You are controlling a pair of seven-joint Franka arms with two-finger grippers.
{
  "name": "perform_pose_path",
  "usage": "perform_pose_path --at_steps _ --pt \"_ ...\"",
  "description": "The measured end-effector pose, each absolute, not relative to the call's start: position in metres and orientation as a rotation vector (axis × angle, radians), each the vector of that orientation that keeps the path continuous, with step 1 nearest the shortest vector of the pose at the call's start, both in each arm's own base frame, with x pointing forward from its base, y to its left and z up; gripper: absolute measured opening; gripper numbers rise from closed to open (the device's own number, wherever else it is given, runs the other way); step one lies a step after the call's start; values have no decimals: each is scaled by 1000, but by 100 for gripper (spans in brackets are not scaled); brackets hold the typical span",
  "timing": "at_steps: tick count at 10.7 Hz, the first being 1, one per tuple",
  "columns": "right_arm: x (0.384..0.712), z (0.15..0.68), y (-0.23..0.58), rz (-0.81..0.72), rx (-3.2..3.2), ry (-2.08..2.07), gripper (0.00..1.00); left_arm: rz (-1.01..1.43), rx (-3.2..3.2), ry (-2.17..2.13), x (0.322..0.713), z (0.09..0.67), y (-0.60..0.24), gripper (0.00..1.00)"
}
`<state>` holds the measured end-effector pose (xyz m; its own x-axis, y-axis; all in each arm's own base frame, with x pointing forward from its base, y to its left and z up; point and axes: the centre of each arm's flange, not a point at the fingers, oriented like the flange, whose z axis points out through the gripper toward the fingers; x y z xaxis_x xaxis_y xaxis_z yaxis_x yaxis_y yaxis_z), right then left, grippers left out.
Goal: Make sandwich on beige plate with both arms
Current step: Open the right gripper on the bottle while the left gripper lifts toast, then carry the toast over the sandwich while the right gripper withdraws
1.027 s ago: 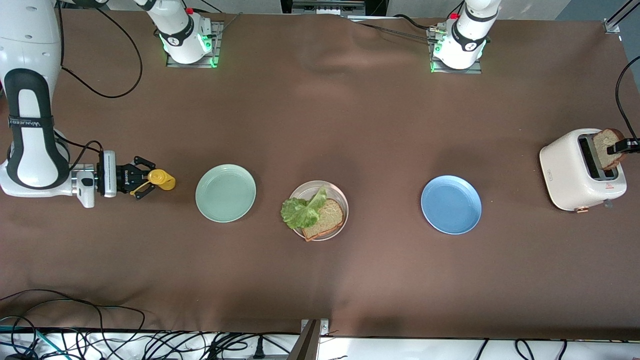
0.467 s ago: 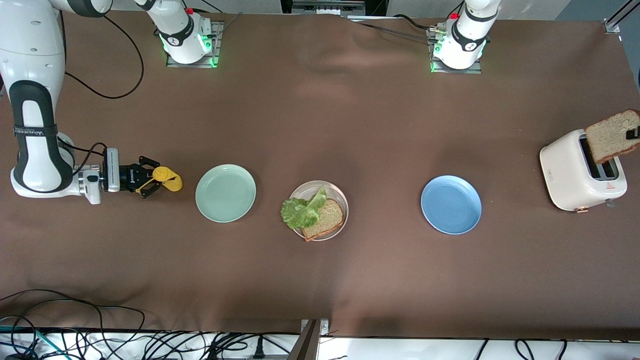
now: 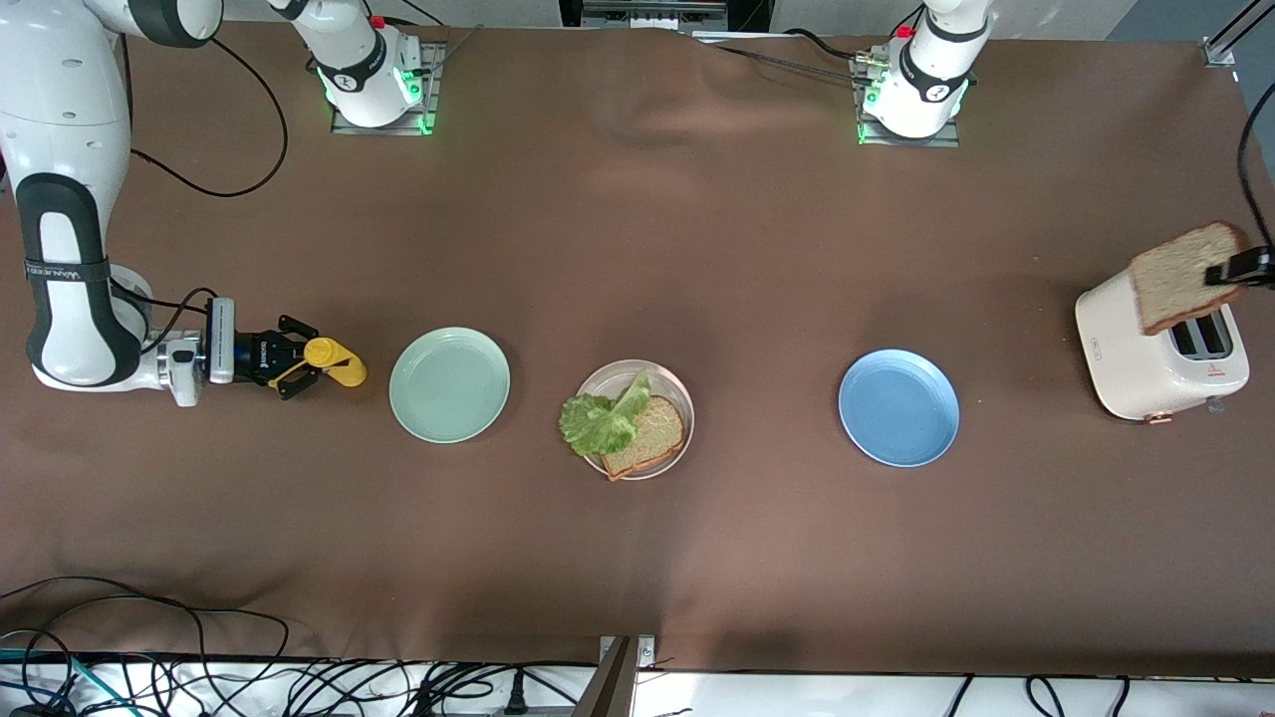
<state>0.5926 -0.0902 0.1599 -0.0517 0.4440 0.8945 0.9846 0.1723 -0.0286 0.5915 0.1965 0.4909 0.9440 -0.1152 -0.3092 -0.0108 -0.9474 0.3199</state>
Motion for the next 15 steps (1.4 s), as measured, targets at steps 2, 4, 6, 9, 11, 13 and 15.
perform_pose_path --at_steps 2,4,6,9,11,13,15 --pt "589 160 -105 -801 -1414 -1641 54 -468 2718 -67 606 490 149 10" --pt "581 160 -131 -742 -1451 -1664 79 -454 2568 -24 619 483 108 10" --pt "573 162 -161 -699 -1508 -1679 100 -458 2491 -20 632 470 72 10" --pt "568 164 -177 -671 -1552 -1668 100 -435 2431 -19 655 446 -26 10" --pt "572 163 -164 -651 -1553 -1646 100 -397 2348 6 665 425 -86 10" --pt "574 163 -161 -630 -1571 -1631 100 -337 2282 51 674 399 -140 10" --pt "570 165 -179 -575 -1654 -1607 100 -302 2209 101 676 379 -202 10"
